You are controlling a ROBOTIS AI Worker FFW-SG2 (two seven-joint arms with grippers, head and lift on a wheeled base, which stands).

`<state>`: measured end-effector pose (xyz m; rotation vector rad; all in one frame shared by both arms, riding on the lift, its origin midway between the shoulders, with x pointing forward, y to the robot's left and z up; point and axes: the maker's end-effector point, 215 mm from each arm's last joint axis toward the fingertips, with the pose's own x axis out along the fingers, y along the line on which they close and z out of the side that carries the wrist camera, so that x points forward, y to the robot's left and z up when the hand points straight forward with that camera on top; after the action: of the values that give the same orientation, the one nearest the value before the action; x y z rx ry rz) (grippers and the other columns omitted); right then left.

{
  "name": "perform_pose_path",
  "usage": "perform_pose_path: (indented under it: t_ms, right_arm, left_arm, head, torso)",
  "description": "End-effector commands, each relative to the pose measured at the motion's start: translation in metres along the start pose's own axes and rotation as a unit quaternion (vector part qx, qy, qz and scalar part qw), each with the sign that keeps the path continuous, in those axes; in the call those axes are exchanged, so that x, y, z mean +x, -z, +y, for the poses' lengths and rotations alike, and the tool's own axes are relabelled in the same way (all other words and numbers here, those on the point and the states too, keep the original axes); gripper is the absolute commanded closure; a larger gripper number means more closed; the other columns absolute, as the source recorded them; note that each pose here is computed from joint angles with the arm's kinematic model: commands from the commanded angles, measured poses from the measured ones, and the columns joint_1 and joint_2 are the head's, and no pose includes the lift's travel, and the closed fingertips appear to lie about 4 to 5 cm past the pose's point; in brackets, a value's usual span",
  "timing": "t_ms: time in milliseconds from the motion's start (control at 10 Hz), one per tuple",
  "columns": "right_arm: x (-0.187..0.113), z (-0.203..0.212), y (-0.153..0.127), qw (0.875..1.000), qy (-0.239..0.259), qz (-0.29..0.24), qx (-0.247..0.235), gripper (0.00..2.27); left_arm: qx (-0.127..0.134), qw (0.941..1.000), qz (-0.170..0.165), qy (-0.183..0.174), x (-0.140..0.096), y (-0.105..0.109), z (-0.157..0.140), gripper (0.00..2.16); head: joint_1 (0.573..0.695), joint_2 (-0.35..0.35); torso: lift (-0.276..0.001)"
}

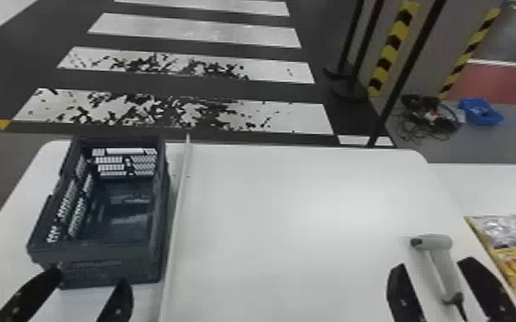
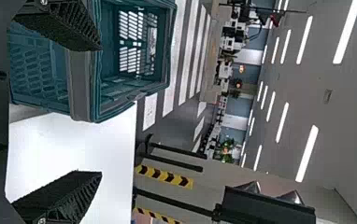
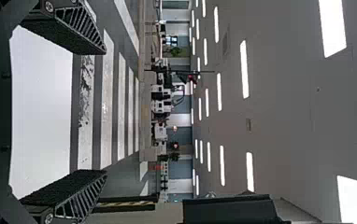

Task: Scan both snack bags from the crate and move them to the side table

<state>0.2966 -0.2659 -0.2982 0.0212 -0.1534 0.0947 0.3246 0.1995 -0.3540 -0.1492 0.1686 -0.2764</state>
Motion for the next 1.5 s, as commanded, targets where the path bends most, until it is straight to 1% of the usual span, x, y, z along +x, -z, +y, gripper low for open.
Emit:
perform_pose_path:
  t_ms: [0,200,400,700,1400]
  right_arm:
    - [-0.002,0.002,-0.005,1.0,-0.001,-0.007,0.002,0.08]
    - [-0.003,0.006,-0.004,1.0,-0.003,-0.007,0.003,0.08]
    - [-0.006,0.01,-0.012,1.0,-0.005,-0.026,0.007,0.08]
    - [-0.006,0.009,-0.008,1.0,0.0,-0.019,0.017,0.09]
    - [-0.008,0.013,-0.003,1.0,0.0,-0.009,0.023,0.09]
  left_arm:
    - [0.0,1.0,-0.004,0.005,0.001,-0.004,-0.003,0.04]
    - [0.0,1.0,-0.004,0.006,0.001,-0.004,-0.005,0.04]
    - [0.004,1.0,-0.003,0.006,0.0,-0.003,-0.004,0.04]
    - [0.004,0.9999,-0.002,0.013,0.001,-0.002,-0.008,0.03]
    - [0.006,0.9999,0.006,0.008,0.002,0.006,-0.005,0.03]
  head:
    - [0.695,-0.125]
    - [0.695,-0.128]
    - [0.695,-0.125]
    - [0.695,-0.123]
    - [0.695,-0.119]
  torso:
    - [-0.095]
    - [-0.095]
    - [-0.095]
    - [-0.095]
    - [-0.095]
